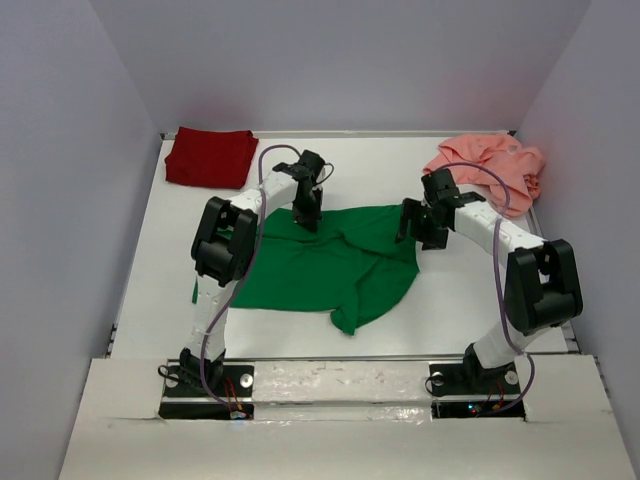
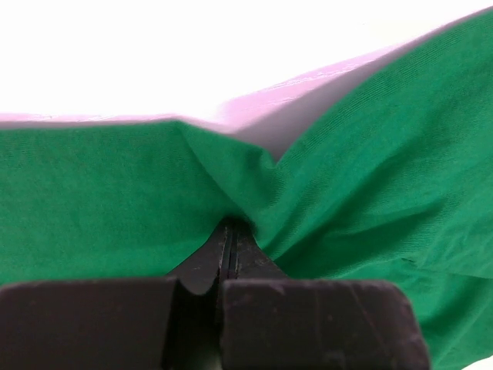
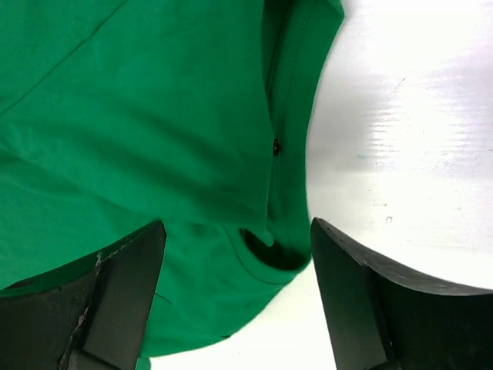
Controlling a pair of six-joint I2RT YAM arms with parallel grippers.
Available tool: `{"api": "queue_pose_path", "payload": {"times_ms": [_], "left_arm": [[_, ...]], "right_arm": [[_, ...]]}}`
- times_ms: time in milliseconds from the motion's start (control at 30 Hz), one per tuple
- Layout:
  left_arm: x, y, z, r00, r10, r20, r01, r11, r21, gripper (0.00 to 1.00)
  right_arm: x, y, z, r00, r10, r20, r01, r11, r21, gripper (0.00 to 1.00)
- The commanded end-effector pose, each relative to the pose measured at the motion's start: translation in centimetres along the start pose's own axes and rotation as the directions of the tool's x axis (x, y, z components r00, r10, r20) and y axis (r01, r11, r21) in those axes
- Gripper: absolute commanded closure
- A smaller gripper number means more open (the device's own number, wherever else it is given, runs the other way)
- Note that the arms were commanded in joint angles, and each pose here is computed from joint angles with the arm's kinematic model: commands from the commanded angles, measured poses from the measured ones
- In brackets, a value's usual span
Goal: Fold and stack the t-shirts
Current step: Fold the tshirt
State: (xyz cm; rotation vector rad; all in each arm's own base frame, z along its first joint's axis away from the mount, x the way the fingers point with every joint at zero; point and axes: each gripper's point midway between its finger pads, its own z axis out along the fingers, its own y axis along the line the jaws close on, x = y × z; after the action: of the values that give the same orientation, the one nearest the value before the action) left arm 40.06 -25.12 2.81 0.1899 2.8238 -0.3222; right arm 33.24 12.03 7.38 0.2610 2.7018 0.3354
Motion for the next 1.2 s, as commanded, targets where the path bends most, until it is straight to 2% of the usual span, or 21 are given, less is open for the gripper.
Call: {"api": "queue_pose_path", "payload": {"times_ms": [0,167,267,300,333,367,400,533,700,900,1167], "left_arm": [[-0.4,-0.1,-0.7,1.000,0.030,-0.002,-0.030,1.000,-0.007,1.00],[-0.5,-0.1,-0.3,1.000,0.022,-0.001,-0.022,1.000,-0.005,1.00],[-0.5,-0.3,0.1,1.000,0.017,-0.009,-0.017,1.000,0.003,1.00],[-0.6,-0.4,0.1,1.000,0.014,-0.010,-0.014,1.000,0.006,1.00],[-0.7,-0.5,0.0,1.000,0.016,-0.008,-0.016,1.000,0.009,1.00],[-0.7,-0.5,0.0,1.000,0.016,-0.007,-0.016,1.000,0.009,1.00],[-0.8,-0.5,-0.1,1.000,0.018,-0.005,-0.018,1.000,0.008,1.00],[-0.8,-0.2,-0.2,1.000,0.017,-0.009,-0.017,1.000,-0.007,1.00],[-0.7,-0.1,-0.6,1.000,0.014,-0.005,-0.014,1.000,-0.015,1.00],[-0.8,0.3,-0.9,1.000,0.011,0.000,-0.011,0.999,-0.041,1.00],[-1.8,2.1,-0.4,1.000,-0.009,0.000,0.009,0.992,-0.122,1.00]], "right_arm": [[-2.3,-0.1,-1.3,0.998,-0.021,0.058,0.018,0.998,0.060,0.18],[-6.1,0.5,-2.9,0.984,-0.041,0.173,0.027,0.996,0.088,0.21],[-7.9,1.2,-1.5,0.980,-0.067,0.188,0.052,0.995,0.084,0.24],[-8.3,1.5,-1.0,0.979,-0.075,0.190,0.061,0.995,0.075,0.30],[-9.2,2.0,0.0,0.977,-0.085,0.195,0.074,0.995,0.063,0.40],[-9.5,2.4,0.6,0.977,-0.085,0.196,0.077,0.996,0.049,0.63],[-10.1,3.1,1.2,0.975,-0.083,0.205,0.080,0.997,0.021,1.00],[-9.8,4.2,5.5,0.988,-0.082,0.133,0.088,0.995,-0.040,1.00],[-10.7,4.5,7.6,0.987,-0.084,0.139,0.090,0.995,-0.042,1.00],[-10.8,3.3,8.9,0.988,-0.081,0.135,0.083,0.997,-0.004,1.00],[-11.3,-0.7,11.6,0.993,-0.052,0.103,0.045,0.997,0.067,1.00]]}}
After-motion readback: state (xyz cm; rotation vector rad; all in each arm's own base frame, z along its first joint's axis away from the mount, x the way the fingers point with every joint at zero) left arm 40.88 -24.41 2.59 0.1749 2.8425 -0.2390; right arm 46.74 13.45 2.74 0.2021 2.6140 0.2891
